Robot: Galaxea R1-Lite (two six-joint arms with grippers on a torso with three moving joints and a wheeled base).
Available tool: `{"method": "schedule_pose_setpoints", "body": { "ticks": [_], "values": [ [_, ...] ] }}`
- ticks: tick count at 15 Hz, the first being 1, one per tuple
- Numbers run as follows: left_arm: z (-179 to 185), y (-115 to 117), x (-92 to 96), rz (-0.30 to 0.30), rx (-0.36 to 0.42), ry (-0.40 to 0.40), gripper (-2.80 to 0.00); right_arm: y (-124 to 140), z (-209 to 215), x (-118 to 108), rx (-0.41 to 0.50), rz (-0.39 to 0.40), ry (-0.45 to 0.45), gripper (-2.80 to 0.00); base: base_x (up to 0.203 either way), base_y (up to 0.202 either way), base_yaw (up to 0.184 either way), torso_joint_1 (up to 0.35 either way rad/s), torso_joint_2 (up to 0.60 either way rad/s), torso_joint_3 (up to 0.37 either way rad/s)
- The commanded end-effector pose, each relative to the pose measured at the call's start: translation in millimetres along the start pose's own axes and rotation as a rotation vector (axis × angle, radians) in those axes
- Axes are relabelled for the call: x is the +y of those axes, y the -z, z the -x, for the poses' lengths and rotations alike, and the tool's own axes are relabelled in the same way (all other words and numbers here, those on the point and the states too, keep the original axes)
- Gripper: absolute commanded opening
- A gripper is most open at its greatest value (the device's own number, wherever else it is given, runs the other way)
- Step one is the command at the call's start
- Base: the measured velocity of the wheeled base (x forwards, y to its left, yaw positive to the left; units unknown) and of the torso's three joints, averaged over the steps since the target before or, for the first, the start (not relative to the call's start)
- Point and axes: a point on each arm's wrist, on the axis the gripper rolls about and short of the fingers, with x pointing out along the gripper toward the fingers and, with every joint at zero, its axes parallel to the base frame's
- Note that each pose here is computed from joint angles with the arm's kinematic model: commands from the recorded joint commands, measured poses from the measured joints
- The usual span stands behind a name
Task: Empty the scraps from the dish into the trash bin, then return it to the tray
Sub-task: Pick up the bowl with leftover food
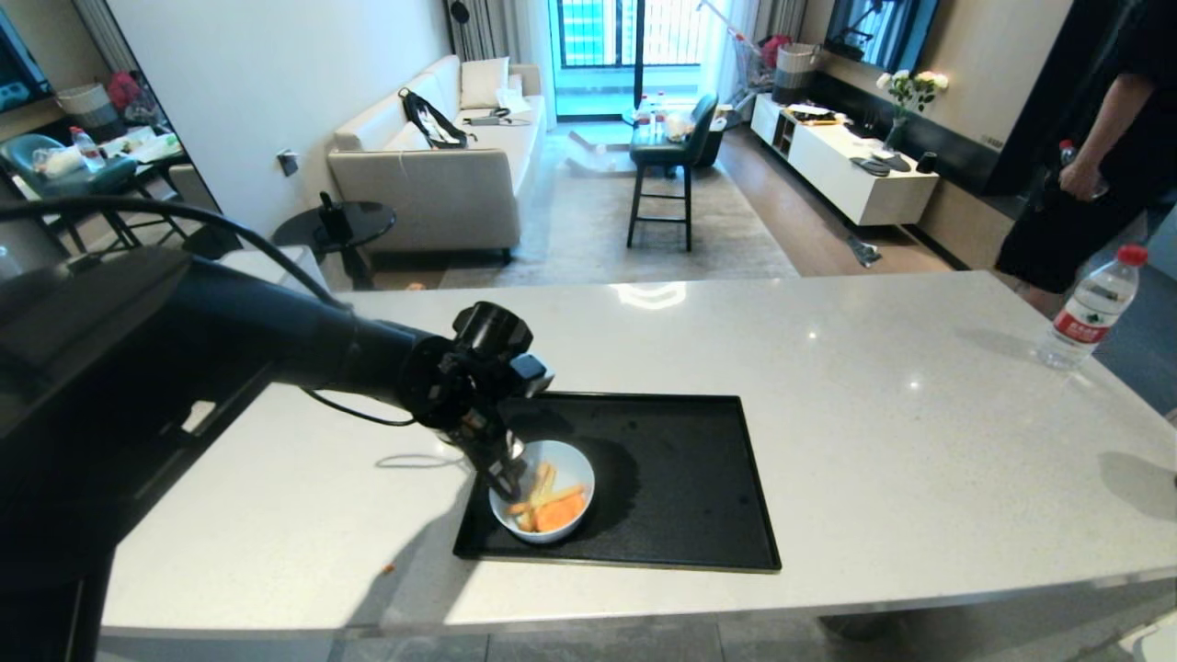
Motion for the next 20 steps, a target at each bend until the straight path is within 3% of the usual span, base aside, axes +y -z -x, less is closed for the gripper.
{"method": "schedule_pose_setpoints", "body": {
  "ticks": [1,12,15,20],
  "values": [
    [-2,2,4.6,0.003,0.009,-0.006,0.00,0,0,0,-0.001,-0.001,0.000,-2.80,0.000,0.000,0.000,0.000,0.00,0.000],
    [4,14,-2.8,-0.006,0.035,0.023,0.00,0,0,0,-0.001,-0.001,0.000,-2.80,0.000,0.000,0.000,0.000,0.00,0.000],
    [1,15,-4.8,-0.005,0.023,0.073,0.00,0,0,0,0.000,0.000,0.000,-2.80,0.000,0.000,0.000,0.000,0.00,0.000],
    [1,13,-12.3,-0.022,0.023,0.088,0.00,0,0,0,0.000,0.000,0.000,-2.80,0.000,0.000,0.000,0.000,0.00,0.000]
  ]
}}
